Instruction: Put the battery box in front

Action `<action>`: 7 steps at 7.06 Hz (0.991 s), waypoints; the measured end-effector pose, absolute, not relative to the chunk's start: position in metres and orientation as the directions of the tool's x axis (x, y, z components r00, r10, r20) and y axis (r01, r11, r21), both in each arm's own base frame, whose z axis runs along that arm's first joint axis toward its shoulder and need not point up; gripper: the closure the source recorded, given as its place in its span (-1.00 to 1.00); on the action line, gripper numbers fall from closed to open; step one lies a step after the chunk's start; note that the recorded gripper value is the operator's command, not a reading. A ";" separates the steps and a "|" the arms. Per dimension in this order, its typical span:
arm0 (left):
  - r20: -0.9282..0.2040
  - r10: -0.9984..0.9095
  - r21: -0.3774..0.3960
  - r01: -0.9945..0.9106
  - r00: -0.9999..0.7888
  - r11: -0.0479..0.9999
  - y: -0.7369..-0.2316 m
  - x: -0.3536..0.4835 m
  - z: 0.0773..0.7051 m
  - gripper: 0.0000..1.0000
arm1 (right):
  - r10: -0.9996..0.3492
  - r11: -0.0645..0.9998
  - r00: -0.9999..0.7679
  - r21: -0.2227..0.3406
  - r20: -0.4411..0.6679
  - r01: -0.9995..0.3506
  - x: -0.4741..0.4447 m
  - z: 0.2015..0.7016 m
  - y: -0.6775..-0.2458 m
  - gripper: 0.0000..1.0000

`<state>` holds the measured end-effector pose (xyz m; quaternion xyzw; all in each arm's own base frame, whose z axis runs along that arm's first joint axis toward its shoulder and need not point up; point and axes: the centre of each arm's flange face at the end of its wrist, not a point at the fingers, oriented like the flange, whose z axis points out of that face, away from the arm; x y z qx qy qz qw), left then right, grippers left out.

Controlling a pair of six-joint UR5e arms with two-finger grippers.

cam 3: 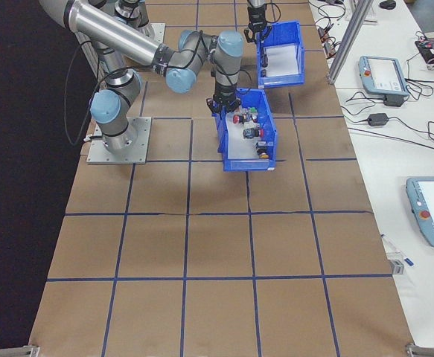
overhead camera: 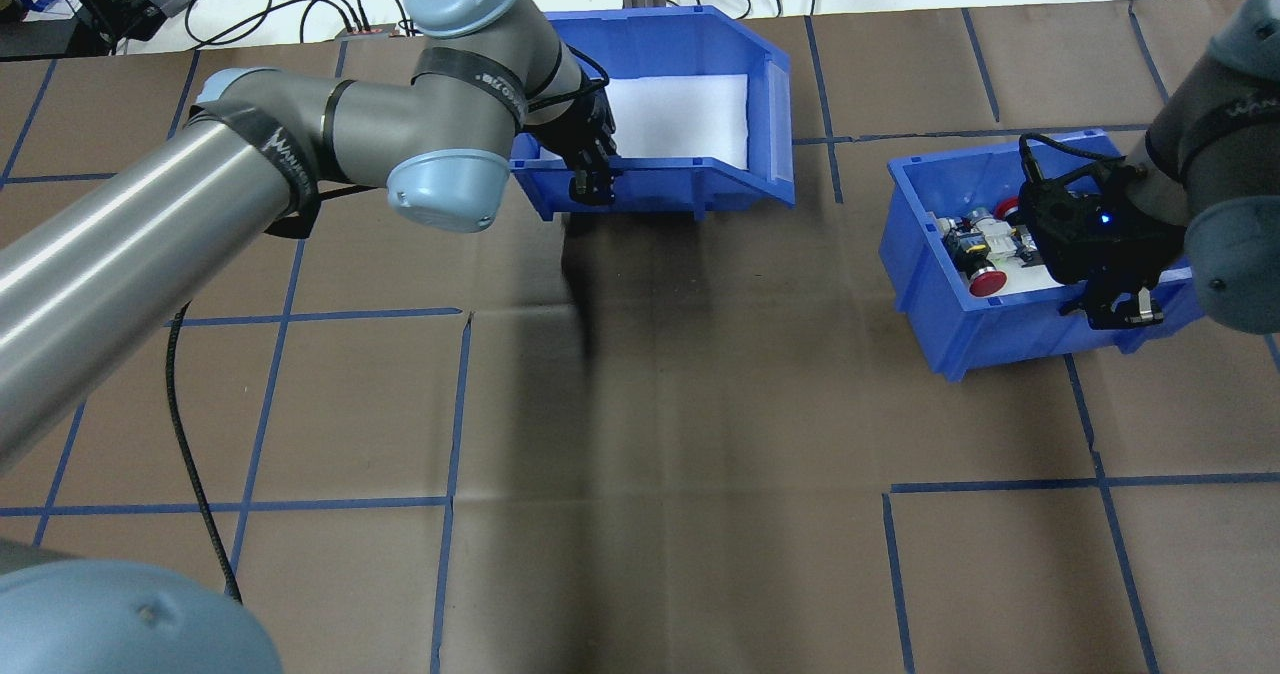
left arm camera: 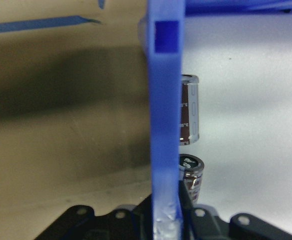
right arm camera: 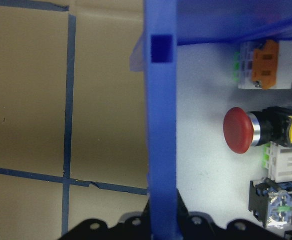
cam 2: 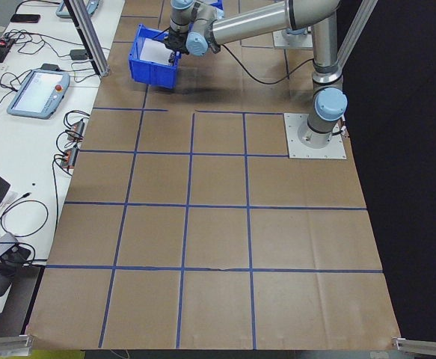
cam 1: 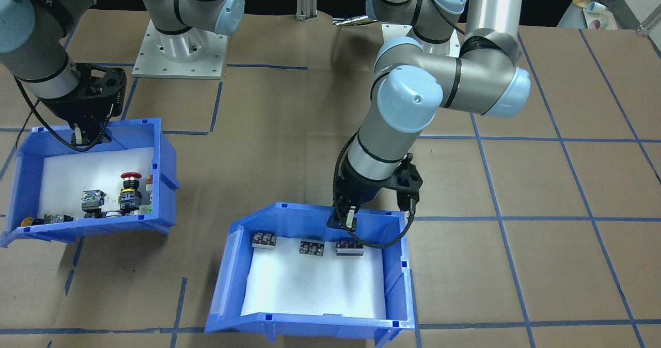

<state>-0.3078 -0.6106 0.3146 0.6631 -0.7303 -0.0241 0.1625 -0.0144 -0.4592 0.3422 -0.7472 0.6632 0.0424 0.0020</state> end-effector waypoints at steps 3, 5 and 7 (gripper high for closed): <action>0.159 -0.987 0.265 -0.961 -0.035 0.077 -0.606 -0.343 0.297 1.00 | -0.991 -0.112 0.108 0.049 -0.085 -0.992 -0.013 0.338 -0.447 0.85; 0.139 -0.990 0.263 -0.964 -0.005 0.042 -0.604 -0.344 0.290 0.98 | -0.991 -0.107 0.103 0.049 -0.086 -0.993 -0.002 0.332 -0.415 0.85; 0.135 -0.991 0.261 -0.965 0.004 0.032 -0.609 -0.344 0.286 0.98 | -0.997 -0.020 0.016 0.055 -0.070 -0.998 0.013 0.330 -0.378 0.85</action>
